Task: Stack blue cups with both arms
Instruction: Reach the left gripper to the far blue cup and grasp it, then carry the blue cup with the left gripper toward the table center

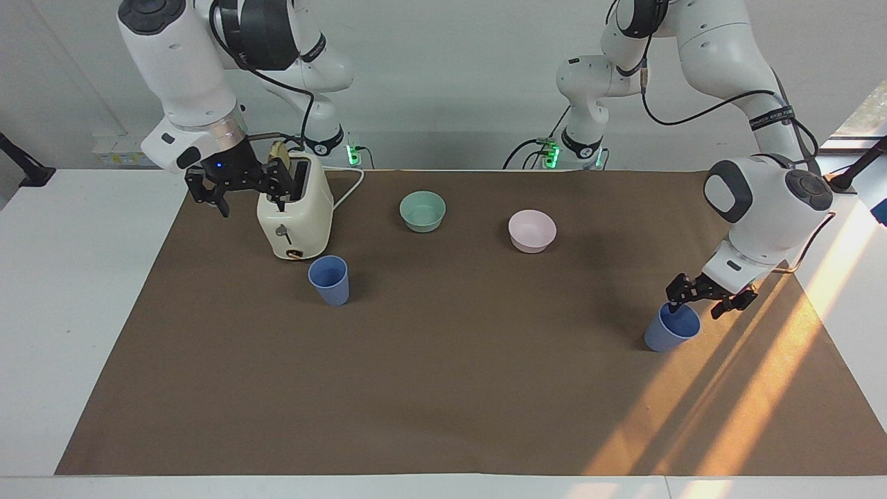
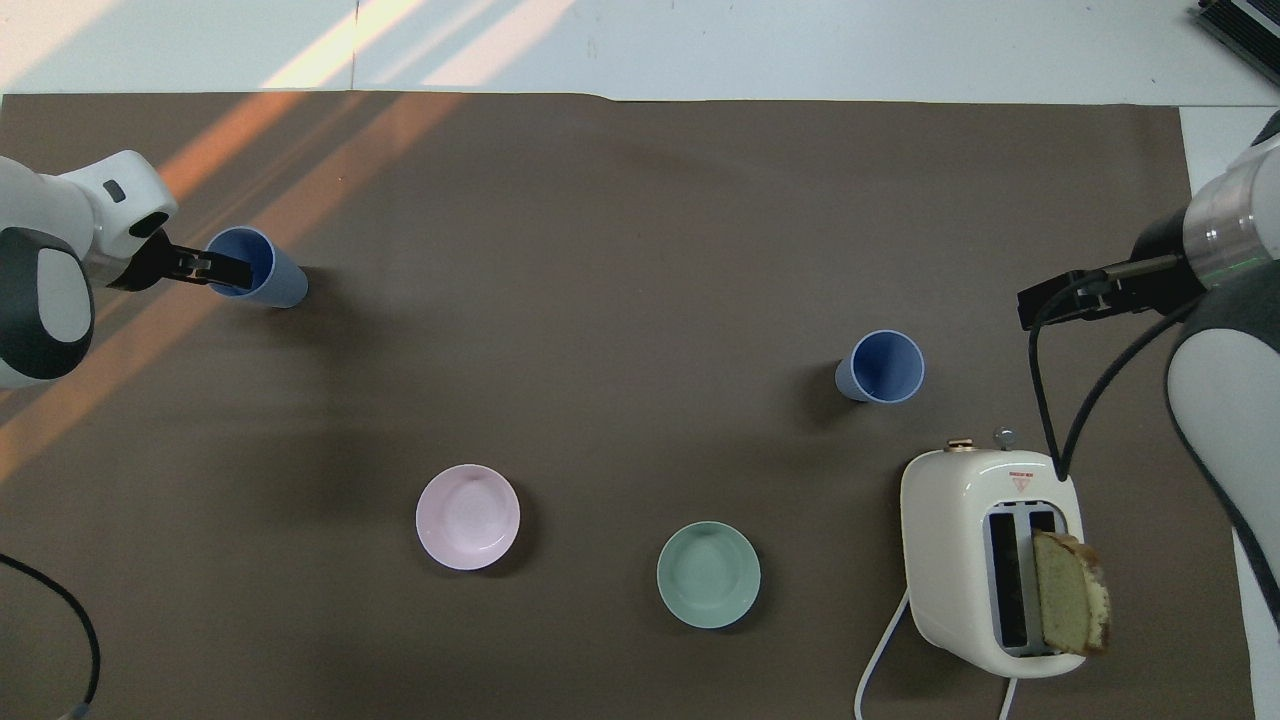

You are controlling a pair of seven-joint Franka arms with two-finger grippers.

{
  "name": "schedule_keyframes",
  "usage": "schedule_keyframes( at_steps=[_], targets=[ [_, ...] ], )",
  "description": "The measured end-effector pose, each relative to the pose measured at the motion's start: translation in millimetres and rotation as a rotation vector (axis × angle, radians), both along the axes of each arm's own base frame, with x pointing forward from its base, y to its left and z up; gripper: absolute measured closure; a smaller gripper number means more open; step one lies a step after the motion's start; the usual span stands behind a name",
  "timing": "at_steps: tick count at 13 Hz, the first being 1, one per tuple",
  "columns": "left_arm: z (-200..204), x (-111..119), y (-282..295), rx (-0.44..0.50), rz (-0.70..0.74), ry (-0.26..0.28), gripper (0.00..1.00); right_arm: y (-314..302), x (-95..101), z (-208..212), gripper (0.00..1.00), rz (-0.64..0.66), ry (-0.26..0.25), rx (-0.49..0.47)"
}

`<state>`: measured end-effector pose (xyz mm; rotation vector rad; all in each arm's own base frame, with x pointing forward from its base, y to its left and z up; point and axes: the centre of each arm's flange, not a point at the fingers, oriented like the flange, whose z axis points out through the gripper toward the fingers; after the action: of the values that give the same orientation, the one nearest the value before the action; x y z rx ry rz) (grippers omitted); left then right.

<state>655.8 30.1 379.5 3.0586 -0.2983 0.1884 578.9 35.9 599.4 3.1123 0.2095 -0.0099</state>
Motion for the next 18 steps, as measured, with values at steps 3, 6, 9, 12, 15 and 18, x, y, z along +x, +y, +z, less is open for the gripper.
schedule_keyframes(
  at_steps=[3,6,9,12,15,18],
  targets=[
    [-14,4,0,-0.007,0.008,-0.007,0.45,0,0.0,0,0.00,0.000,0.000,0.000],
    [-17,3,0,-0.008,0.010,-0.005,0.85,0,0.0,0,0.00,0.000,0.000,0.000],
    [-14,4,-2,-0.014,0.009,-0.011,0.96,0,0.0,0,0.00,0.000,0.000,0.000],
    [5,-1,-20,-0.025,-0.010,-0.005,0.96,0,0.0,0,0.00,0.000,0.000,0.000],
    [32,-15,-105,-0.054,0.038,0.020,0.96,0,0.0,0,0.00,0.000,0.000,0.000],
    [22,-46,-214,-0.067,0.066,0.065,0.96,0,0.0,0,0.00,0.000,0.000,0.000]
  ],
)
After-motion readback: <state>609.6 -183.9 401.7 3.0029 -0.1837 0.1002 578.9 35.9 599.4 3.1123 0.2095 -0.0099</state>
